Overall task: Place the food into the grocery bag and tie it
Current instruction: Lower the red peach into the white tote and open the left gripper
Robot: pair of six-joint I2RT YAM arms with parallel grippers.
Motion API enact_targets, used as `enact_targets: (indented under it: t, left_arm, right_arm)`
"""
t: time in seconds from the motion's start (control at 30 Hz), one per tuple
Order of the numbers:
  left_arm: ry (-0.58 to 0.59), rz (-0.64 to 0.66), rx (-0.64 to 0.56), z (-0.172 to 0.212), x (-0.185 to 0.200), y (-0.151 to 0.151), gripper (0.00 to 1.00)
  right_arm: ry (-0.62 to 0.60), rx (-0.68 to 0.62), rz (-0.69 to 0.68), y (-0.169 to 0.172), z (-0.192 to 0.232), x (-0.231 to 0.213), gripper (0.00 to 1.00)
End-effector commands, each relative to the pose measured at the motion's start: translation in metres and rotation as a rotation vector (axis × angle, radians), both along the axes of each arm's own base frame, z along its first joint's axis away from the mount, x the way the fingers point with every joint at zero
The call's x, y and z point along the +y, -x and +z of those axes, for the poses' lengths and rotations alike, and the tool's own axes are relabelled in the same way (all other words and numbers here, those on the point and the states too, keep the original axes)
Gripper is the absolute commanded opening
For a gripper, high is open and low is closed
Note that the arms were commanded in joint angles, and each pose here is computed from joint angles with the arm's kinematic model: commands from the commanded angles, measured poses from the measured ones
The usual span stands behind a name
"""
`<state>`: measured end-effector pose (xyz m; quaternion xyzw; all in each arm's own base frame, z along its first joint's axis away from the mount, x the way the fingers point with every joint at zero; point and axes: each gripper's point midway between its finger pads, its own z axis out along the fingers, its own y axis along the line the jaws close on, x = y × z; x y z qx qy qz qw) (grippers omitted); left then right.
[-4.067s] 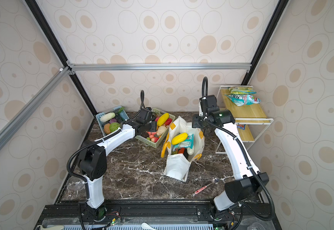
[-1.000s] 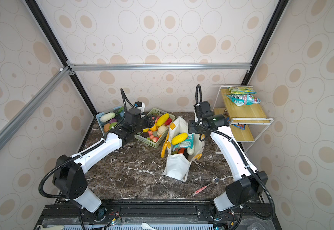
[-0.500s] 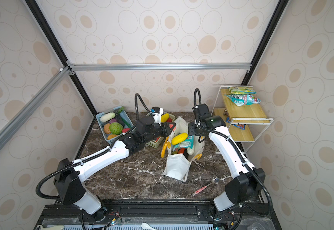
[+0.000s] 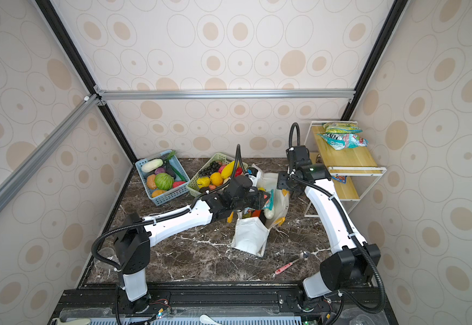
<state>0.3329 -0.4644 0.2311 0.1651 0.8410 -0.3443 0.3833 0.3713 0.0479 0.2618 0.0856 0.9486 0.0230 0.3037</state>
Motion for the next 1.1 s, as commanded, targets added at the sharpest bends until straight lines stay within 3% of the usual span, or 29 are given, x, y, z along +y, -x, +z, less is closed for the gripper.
enact_targets:
  t: [0.0,0.2,0.4,0.6,0.8,1.07]
  left_arm:
    - [-0.064,0.001,-0.027,-0.002,-0.003,-0.001,0.41]
    - [-0.114,-0.008,0.004,-0.028,-0.01,-0.002,0.44]
    - [-0.115,-0.008,0.006,-0.029,-0.012,-0.003,0.54]
    - [-0.076,-0.005,-0.05,0.008,-0.01,-0.005,0.66]
    - [-0.023,0.029,-0.119,0.055,0.007,-0.016,0.67]
    - [-0.053,0.158,-0.177,0.086,0.064,-0.044,0.67]
  right_arm:
    - [0.009,0.005,-0.015,0.009,0.004,-0.009,0.63]
    - [0.003,0.011,-0.016,0.009,0.0,-0.009,0.63]
    - [-0.007,0.011,-0.011,0.01,-0.001,-0.007,0.63]
    - [-0.021,0.009,-0.003,0.01,0.0,-0.004,0.63]
    - [-0.045,0.002,0.018,0.01,0.003,0.001,0.63]
    - [-0.059,-0.01,0.029,0.01,0.008,0.004,0.63]
